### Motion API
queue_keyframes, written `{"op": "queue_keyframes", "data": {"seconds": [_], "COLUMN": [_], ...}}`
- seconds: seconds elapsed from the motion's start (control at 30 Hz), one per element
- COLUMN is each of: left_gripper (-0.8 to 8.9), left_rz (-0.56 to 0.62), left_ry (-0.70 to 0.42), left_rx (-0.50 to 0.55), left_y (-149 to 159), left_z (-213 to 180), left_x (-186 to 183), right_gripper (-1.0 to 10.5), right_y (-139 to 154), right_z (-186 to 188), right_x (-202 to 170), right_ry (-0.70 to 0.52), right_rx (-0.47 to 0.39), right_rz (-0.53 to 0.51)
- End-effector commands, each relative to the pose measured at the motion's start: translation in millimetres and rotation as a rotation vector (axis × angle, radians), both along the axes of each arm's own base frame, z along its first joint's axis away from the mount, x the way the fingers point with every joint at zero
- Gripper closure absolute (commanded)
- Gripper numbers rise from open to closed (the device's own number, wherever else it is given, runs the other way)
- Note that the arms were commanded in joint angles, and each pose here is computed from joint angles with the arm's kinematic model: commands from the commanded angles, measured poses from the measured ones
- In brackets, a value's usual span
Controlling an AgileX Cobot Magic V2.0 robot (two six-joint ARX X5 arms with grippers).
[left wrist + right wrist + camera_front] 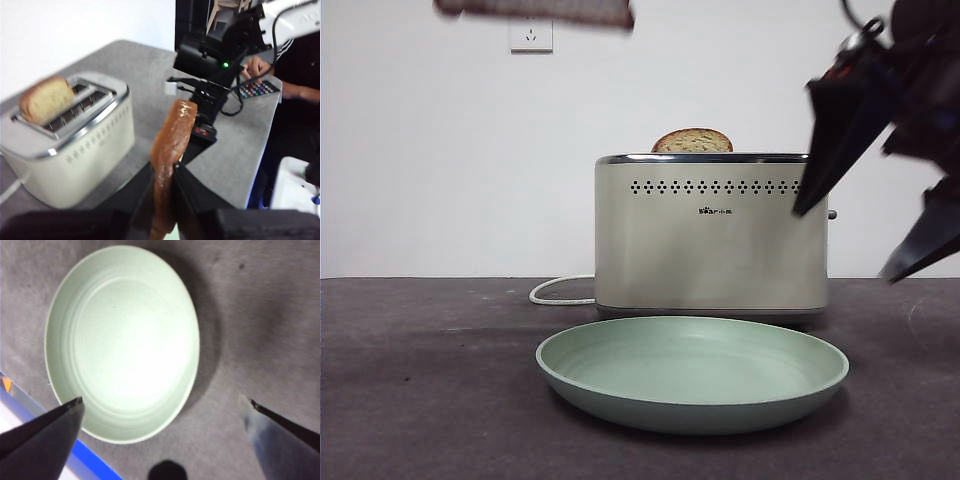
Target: Take the bread from the toaster,put the bread on the plate,put the plate on the table
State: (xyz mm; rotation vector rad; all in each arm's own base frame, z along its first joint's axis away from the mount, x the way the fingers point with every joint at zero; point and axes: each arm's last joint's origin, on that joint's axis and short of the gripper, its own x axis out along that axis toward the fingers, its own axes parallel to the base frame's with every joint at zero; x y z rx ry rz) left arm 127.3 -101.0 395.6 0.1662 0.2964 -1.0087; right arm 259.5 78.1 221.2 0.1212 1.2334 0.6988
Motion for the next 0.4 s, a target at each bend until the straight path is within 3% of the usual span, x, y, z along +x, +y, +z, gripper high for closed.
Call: {"op": "queue_keyframes", "data": {"seconds": [0.03, 0.2, 0.4], "left_gripper": [8.18, 8.18, 8.19], "left_rz": [0.002, -0.010, -0.035], "left_ry": [0.043, 0.105, 0.118], "left_rx": [-0.032, -0.029, -0.037], "left_y": [-0.7, -2.5, -6.2], "left_z": [-17.3, -34.6, -34.3], "left_x": [-3.6, -8.3, -11.5], "right_gripper": [5.2, 5.2, 6.7], "right_y": [8.0, 15.6, 21.1], "right_z": [-13.0, -37.2, -59.2], "right_x": [6.9, 18.2, 25.8], "right_ry": [0.025, 0.077, 0.122], "right_rx": [-0.010, -0.025, -0.034], "right_rz": [0.026, 0.029, 0.041]}}
